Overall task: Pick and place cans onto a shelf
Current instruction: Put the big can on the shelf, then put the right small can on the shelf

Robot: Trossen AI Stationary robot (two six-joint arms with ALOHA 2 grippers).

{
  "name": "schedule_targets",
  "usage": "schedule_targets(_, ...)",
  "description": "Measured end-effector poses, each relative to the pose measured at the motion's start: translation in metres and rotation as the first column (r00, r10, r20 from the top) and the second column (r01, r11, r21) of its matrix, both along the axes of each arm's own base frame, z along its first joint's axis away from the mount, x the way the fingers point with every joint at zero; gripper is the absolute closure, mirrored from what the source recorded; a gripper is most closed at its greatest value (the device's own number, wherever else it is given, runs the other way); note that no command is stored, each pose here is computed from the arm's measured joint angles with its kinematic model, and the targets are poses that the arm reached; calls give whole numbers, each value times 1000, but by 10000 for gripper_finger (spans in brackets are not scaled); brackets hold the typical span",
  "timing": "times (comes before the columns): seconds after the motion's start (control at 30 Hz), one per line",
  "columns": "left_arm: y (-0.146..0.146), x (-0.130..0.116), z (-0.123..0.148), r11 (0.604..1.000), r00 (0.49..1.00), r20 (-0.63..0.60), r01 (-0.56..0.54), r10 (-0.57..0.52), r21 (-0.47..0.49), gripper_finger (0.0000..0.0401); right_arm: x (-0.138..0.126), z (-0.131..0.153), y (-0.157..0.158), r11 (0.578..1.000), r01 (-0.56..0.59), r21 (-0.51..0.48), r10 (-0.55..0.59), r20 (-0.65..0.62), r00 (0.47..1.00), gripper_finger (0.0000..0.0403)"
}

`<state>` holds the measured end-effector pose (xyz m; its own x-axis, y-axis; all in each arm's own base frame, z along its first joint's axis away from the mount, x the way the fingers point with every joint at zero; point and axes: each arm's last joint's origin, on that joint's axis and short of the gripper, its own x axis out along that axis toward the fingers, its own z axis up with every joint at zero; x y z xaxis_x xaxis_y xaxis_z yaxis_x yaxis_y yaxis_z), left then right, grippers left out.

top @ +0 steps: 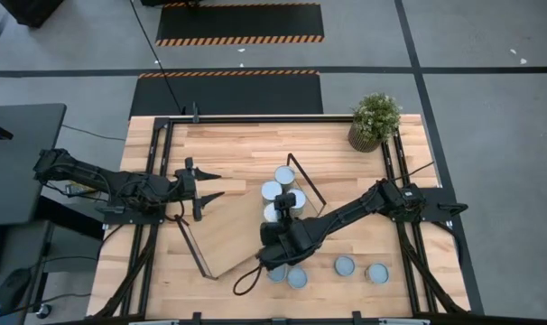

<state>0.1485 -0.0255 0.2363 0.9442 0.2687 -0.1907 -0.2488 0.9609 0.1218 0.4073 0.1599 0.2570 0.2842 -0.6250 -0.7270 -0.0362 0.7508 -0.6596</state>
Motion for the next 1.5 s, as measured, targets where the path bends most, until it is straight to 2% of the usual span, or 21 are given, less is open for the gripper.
schedule_targets(0.2, 0, 0, 0, 1000, 1000, 0, 0, 0, 0, 158, -6, 2, -2, 999, 48, -19, -48, -16, 999, 29)
schedule_targets(0.43, 0, 0, 0, 1000, 1000, 0, 0, 0, 0, 158, -8, 15, 3, 999, 40, -3, -40, 18, 999, 29)
schedule_targets(0.73, 0, 0, 0, 1000, 1000, 1, 0, 0, -5, 158, -8, 18, 1, 999, 46, 15, -46, 20, 999, 30)
schedule_targets(0.93, 0, 0, 0, 1000, 1000, 0, 0, 0, -5, 158, -12, 25, 1, 994, 63, 91, -66, 22, 998, 30)
schedule_targets(1.1, 0, 0, 0, 1000, 1000, -1, 0, 0, -6, 158, -24, 49, 1, 987, 83, 140, -97, 100, 990, 30)
schedule_targets(1.27, 0, 0, 0, 1000, 1000, 0, 0, 0, -5, 158, -36, 66, 16, 972, 64, 227, -108, 186, 977, 30)
schedule_targets(1.4, 0, 0, 0, 1000, 1000, 4, 0, 0, -7, 158, -35, 62, 35, 943, 2, 332, -72, 197, 978, 30)
schedule_targets(1.5, 0, 0, 0, 1000, 1000, 4, 0, 0, -7, 158, -35, 60, 41, 900, -4, 436, -71, 155, 985, 30)
